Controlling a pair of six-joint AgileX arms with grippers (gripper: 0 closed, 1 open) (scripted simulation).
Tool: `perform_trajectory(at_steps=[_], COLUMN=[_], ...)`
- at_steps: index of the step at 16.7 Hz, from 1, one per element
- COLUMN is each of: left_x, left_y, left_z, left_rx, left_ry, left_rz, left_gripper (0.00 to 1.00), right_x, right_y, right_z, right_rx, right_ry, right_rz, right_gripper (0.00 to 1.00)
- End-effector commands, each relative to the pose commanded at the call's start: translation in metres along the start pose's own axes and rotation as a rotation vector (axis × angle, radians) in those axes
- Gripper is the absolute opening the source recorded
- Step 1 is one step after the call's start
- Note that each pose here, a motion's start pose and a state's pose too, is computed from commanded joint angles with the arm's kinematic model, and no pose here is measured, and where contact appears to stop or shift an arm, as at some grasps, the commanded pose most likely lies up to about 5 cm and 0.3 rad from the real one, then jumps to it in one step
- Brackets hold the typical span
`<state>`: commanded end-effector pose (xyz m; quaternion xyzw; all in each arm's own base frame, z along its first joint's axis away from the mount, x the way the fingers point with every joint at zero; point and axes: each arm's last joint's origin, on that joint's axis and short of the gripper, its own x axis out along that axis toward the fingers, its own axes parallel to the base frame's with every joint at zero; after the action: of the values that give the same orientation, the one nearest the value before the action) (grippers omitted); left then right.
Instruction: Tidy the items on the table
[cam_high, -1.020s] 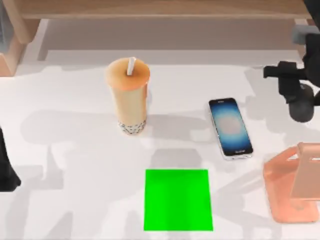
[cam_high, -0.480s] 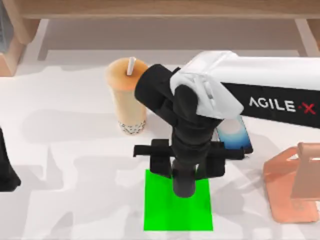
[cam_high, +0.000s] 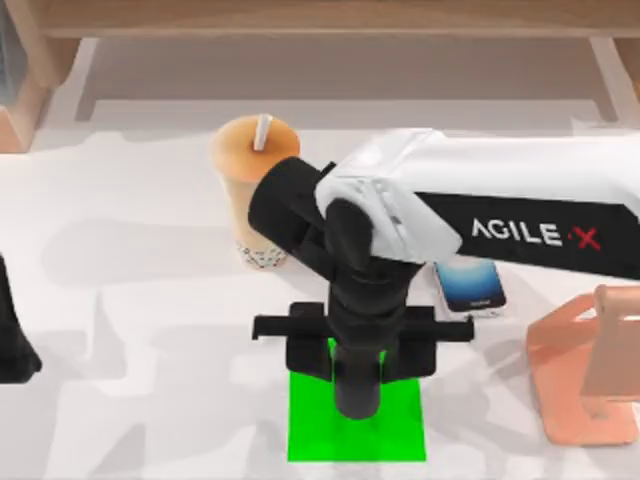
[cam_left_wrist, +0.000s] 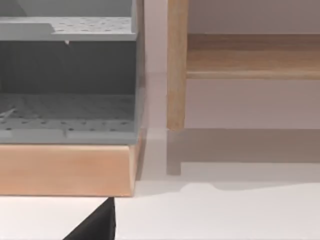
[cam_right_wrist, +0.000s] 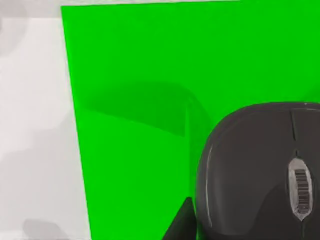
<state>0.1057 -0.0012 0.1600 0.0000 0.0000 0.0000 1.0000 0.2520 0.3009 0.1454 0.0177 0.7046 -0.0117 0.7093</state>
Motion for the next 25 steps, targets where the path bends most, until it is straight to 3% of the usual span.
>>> perform_trajectory(at_steps=[8,21,25], left_x=[0.0000,0.0000,0.0000], left_y=[0.0000,0.0000,0.0000], left_z=[0.0000,0.0000,0.0000], left_rx=[0.000,0.000,0.000], left_ry=[0.000,0.000,0.000], left_rz=[0.000,0.000,0.000], left_gripper=[1.00,1.00,1.00], right_x=[0.0103,0.0103,0.0103], right_y=[0.0008,0.0008,0.0008], right_z=[-0.0010,-0.0010,-0.0010], right_rx=[-0.004,-0.004,-0.004], right_ry=[0.002,0.002,0.002], right_rz=[-0.003,-0.003,-0.003], right_gripper=[0.00,0.98,1.00])
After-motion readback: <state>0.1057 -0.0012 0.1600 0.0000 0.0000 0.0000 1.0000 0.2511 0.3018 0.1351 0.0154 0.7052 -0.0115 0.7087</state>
